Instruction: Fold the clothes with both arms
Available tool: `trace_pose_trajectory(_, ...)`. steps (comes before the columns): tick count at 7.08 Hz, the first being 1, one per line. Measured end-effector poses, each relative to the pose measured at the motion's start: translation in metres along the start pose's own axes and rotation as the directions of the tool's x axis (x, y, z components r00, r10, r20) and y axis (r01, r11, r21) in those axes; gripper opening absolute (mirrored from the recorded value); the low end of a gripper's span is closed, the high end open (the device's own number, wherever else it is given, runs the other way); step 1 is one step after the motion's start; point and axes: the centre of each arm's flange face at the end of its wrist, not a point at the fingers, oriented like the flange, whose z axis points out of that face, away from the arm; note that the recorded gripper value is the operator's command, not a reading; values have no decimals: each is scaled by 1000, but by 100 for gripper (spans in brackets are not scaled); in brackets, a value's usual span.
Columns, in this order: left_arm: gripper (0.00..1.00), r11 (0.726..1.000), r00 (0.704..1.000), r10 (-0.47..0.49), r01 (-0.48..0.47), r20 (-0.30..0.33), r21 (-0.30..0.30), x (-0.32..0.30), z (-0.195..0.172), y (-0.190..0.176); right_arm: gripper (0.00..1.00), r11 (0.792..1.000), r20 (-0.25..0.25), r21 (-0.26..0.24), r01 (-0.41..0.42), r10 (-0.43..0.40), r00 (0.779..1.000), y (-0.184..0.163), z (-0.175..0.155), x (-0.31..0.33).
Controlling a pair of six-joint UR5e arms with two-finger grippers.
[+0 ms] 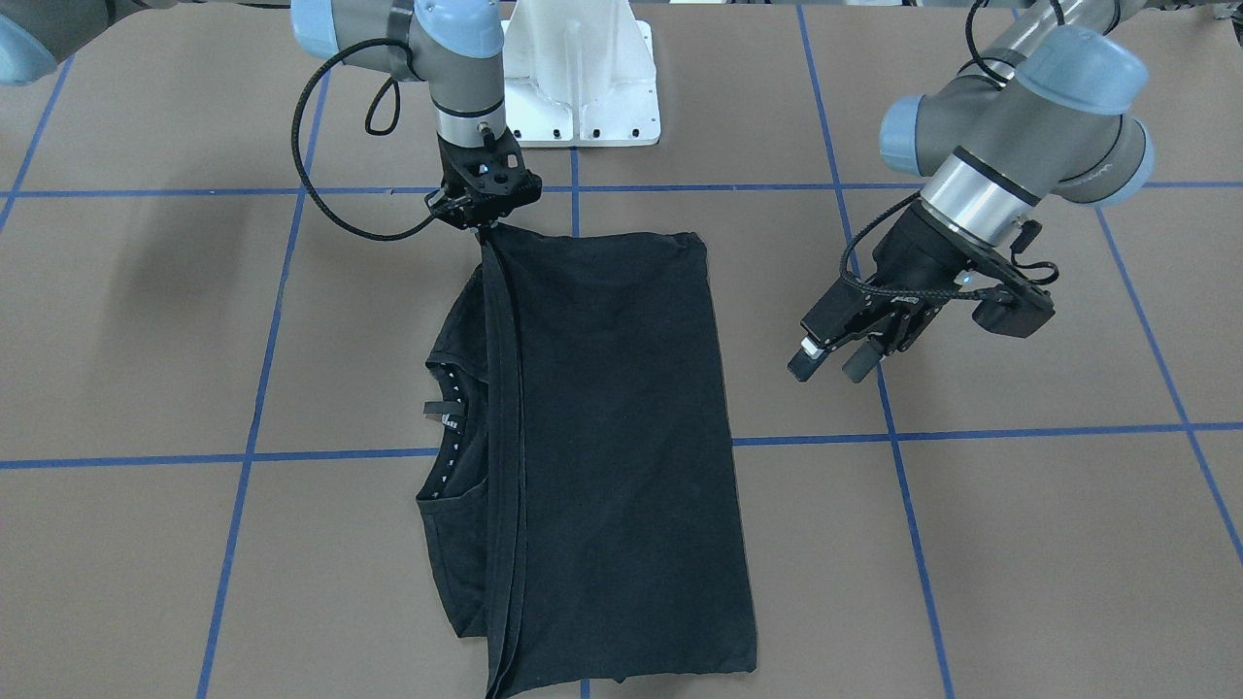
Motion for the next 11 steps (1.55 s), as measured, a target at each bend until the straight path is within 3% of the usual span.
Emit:
trace_pose_trajectory(1,99,1000,1000,0,0,-1,6,1,0,0,0,997,-15,-26,-71,71,997,16,13,-2)
trace_pose_trajectory(2,99,1000,1000,1,-1,-1,9,1,0,-1,8,989,-12,-30,-142,142,990,23,20,1)
trace_pose_trajectory(3,99,1000,1000,1,-1,-2,10,1,0,-1,45,982,8,-23,-188,189,982,21,20,6)
trace_pose_trajectory(4,99,1000,1000,1,-1,-3,11,2,0,-1,71,975,27,-27,-222,223,975,16,17,12)
trace_pose_trajectory(5,99,1000,1000,2,-2,-4,11,3,0,-1,84,968,38,-35,-247,249,968,13,15,17)
trace_pose_trajectory(6,99,1000,1000,2,-2,-5,11,4,0,-1,89,954,42,-40,-298,299,953,12,14,18)
trace_pose_trajectory(7,99,1000,1000,2,-2,-6,11,5,0,-1,89,924,44,-41,-380,382,923,10,11,20)
trace_pose_trajectory(9,99,1000,1000,3,-3,-12,15,8,-1,-1,86,848,87,-36,-528,529,844,9,5,22)
trace_pose_trajectory(10,99,1000,1000,4,-3,-15,17,9,-2,0,81,835,95,-31,-549,549,830,13,11,25)
trace_pose_trajectory(11,99,1000,1000,4,-4,-16,18,10,-3,0,76,839,86,-18,-543,542,836,14,19,27)
